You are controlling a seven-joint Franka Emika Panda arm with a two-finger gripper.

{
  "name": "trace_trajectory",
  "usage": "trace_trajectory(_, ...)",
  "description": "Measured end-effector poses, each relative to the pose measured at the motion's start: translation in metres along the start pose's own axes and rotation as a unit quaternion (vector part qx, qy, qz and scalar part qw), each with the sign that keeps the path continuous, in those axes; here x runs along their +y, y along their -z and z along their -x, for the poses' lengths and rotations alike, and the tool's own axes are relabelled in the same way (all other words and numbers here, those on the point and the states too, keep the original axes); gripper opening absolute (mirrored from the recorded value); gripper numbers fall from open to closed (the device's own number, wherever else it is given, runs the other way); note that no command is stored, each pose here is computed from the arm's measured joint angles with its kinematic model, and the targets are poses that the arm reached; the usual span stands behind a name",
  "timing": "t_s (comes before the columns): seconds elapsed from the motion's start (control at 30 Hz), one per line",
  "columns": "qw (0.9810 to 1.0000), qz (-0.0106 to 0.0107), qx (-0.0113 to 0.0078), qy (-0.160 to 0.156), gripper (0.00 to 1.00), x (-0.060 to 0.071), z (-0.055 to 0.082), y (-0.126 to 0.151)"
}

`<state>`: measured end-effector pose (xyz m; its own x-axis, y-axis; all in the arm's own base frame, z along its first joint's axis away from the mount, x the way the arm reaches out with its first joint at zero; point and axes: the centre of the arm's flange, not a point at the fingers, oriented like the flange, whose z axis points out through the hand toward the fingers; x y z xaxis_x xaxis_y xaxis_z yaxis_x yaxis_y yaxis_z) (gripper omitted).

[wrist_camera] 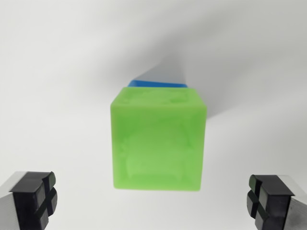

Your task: Stack cube

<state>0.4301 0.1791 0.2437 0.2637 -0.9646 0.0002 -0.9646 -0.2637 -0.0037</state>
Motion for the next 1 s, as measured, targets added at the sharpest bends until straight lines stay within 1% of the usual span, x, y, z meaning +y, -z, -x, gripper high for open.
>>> trace_trajectory(0.07, 1.0000, 0.0003, 0.0002, 0.000, 1.00, 0.000, 0.000, 0.008)
trace_trajectory(0.23, 1.0000, -0.0002, 0.0004, 0.000, 1.00, 0.001, 0.000, 0.029)
trace_trajectory(0.3, 1.0000, 0.0003, 0.0005, 0.000, 1.00, 0.001, 0.000, 0.037)
trace_trajectory(0.5, 1.0000, -0.0005, 0.0006, -0.001, 1.00, 0.001, 0.000, 0.064)
trace_trajectory(0.77, 1.0000, 0.0001, 0.0009, 0.000, 1.00, 0.000, 0.000, 0.095)
trace_trajectory(0.9, 1.0000, -0.0008, 0.0009, 0.000, 1.00, 0.000, 0.000, 0.114)
trace_trajectory(1.0, 1.0000, -0.0007, 0.0009, 0.000, 1.00, 0.000, 0.000, 0.125)
